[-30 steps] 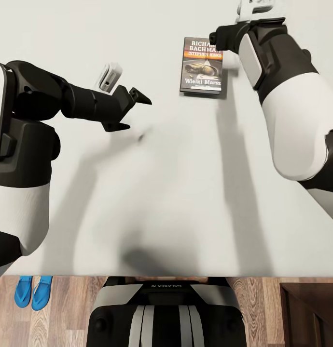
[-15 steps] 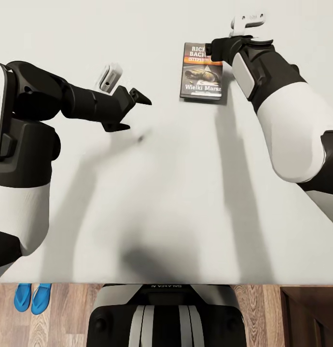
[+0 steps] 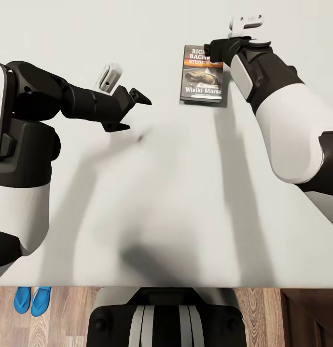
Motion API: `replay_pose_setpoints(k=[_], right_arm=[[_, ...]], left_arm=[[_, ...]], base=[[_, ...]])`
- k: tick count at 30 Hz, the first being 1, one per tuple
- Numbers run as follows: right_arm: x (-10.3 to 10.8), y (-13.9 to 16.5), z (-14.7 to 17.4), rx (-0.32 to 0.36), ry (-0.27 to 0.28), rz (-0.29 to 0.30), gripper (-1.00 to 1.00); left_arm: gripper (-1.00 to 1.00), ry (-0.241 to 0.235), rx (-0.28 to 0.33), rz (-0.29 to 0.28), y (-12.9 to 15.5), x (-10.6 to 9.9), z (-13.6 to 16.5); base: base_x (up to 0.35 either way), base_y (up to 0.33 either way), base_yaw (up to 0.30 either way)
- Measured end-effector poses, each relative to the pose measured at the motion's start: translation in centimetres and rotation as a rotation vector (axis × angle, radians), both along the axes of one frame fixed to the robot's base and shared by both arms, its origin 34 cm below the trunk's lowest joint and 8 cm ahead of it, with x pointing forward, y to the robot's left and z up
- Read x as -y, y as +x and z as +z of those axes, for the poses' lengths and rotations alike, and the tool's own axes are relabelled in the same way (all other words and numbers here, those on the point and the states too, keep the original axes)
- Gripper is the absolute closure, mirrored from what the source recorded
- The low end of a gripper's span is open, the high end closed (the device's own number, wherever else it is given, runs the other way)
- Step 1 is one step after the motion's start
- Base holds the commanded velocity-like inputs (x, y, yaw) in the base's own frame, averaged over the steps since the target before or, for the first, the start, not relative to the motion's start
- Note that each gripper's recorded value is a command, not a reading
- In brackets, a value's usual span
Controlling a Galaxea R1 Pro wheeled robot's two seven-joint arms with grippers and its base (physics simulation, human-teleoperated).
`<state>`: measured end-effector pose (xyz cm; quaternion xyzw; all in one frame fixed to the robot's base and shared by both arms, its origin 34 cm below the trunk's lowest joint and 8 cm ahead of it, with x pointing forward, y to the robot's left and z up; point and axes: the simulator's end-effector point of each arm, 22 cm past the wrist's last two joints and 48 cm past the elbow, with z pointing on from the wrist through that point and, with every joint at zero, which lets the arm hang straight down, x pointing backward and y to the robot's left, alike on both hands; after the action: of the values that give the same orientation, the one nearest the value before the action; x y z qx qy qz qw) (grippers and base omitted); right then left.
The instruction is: In the bedroom, move the book from the bed onto either nightstand, and place the two sandals side by side next to the bed.
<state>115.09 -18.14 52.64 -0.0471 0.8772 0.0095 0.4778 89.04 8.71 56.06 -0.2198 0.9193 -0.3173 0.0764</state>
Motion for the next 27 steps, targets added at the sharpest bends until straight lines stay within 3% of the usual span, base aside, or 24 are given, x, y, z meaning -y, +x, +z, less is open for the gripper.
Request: replay_pose_setpoints(k=[3, 7, 10, 27], right_arm=[[-0.8, 0.0, 0.3, 0.003, -0.003, 0.012, -1.00], [-2.4, 1.4, 3.2, 0.064, 0.000, 0.030, -1.00], [-2.3, 1.7, 3.9, 0.081, 0.001, 0.028, -1.00], [-2.2, 1.9, 4.3, 0.090, 0.001, 0.027, -1.00]], left_arm=[[-1.00, 0.008, 0.001, 0.016, 0.4, -0.6, 0.0], [-1.00, 0.027, 0.006, 0.052, 1.7, -2.4, 0.1], [-1.00, 0.043, 0.016, 0.059, 2.2, -3.3, 0.3], [-1.00, 0.044, 0.016, 0.059, 2.2, -3.4, 0.3]], base=[[0.002, 0.000, 0.000], [0.000, 0.000, 0.000], [0.000, 0.000, 0.000], [0.000, 0.000, 0.000]])
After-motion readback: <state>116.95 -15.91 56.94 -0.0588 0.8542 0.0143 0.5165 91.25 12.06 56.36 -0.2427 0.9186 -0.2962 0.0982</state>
